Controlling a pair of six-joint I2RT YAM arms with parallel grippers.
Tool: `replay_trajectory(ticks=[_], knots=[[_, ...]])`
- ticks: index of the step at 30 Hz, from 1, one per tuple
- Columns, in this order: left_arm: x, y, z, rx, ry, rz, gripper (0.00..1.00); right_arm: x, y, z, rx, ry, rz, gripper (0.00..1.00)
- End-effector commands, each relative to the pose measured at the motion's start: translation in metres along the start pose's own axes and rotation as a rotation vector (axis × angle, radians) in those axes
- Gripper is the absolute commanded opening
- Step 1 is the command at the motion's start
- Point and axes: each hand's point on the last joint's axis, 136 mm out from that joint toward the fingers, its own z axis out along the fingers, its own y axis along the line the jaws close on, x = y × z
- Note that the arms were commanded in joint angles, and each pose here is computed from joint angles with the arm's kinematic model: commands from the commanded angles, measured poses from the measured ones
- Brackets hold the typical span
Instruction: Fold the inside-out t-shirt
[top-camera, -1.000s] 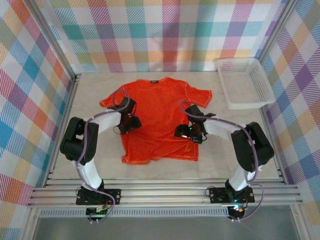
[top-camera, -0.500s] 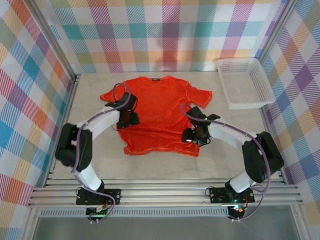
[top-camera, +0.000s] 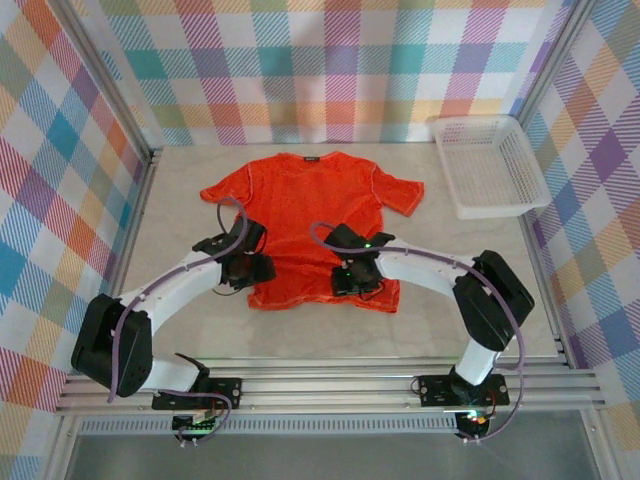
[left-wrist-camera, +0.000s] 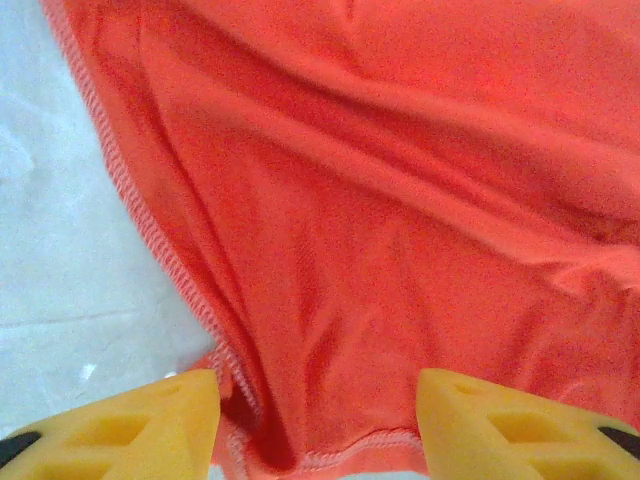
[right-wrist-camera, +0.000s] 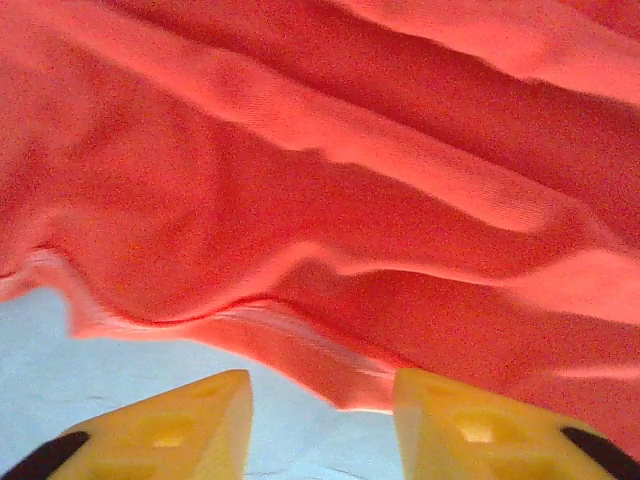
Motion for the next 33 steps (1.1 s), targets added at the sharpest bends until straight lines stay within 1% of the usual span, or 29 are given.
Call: replay_trajectory(ticks=[1,3,5,8,12,14,15,17,19,20,23,25,27,29,31,33], knots=[[0.002,0.010,-0.010,-0.021,-0.029,-0.023,0.54,-0.011,0.029,0.002,-0.030,-0.031,-0.052,0.47],[0.003,0.016,-0.012,-0.046,-0.033,-0.022,0.54,-0.014,0.037,0.009,-0.017,-0.018,-0.074,0.52],[0.002,0.017,-0.014,-0.049,-0.036,-0.019,0.54,-0.015,0.043,0.016,-0.008,-0.003,-0.098,0.54],[0.001,0.016,-0.017,-0.046,-0.047,-0.019,0.54,-0.015,0.050,0.024,-0.002,0.010,-0.118,0.56],[0.001,0.017,-0.020,-0.043,-0.054,-0.020,0.54,-0.013,0.051,0.036,0.011,0.027,-0.124,0.57],[0.001,0.018,-0.023,-0.040,-0.057,-0.019,0.54,-0.014,0.051,0.041,0.017,0.031,-0.122,0.52],[0.001,0.018,-0.025,-0.038,-0.062,-0.016,0.53,-0.014,0.051,0.042,0.018,0.031,-0.121,0.48],[0.001,0.018,-0.029,-0.033,-0.067,-0.001,0.52,-0.016,0.052,0.040,0.020,0.026,-0.121,0.34],[0.001,0.016,-0.033,-0.011,-0.075,0.019,0.51,-0.018,0.052,0.035,0.023,0.016,-0.122,0.17],[0.001,0.013,-0.034,0.008,-0.075,0.031,0.51,-0.019,0.052,0.032,0.025,0.016,-0.122,0.11],[0.002,-0.007,-0.039,0.113,-0.074,0.057,0.51,-0.020,0.052,0.019,0.025,0.010,-0.126,0.02],[0.004,-0.027,-0.042,0.210,-0.076,0.093,0.50,-0.022,0.054,0.007,0.013,0.000,-0.129,0.01],[0.005,-0.044,-0.045,0.270,-0.100,0.144,0.50,-0.024,0.057,-0.004,-0.005,-0.014,-0.130,0.03],[0.008,-0.058,-0.046,0.310,-0.124,0.215,0.50,-0.027,0.061,-0.017,-0.037,-0.029,-0.125,0.03],[0.013,-0.072,-0.045,0.359,-0.161,0.294,0.45,-0.031,0.061,-0.025,-0.073,-0.037,-0.101,0.02],[0.017,-0.077,-0.044,0.388,-0.209,0.351,0.45,-0.036,0.060,-0.031,-0.110,-0.044,-0.071,0.02]])
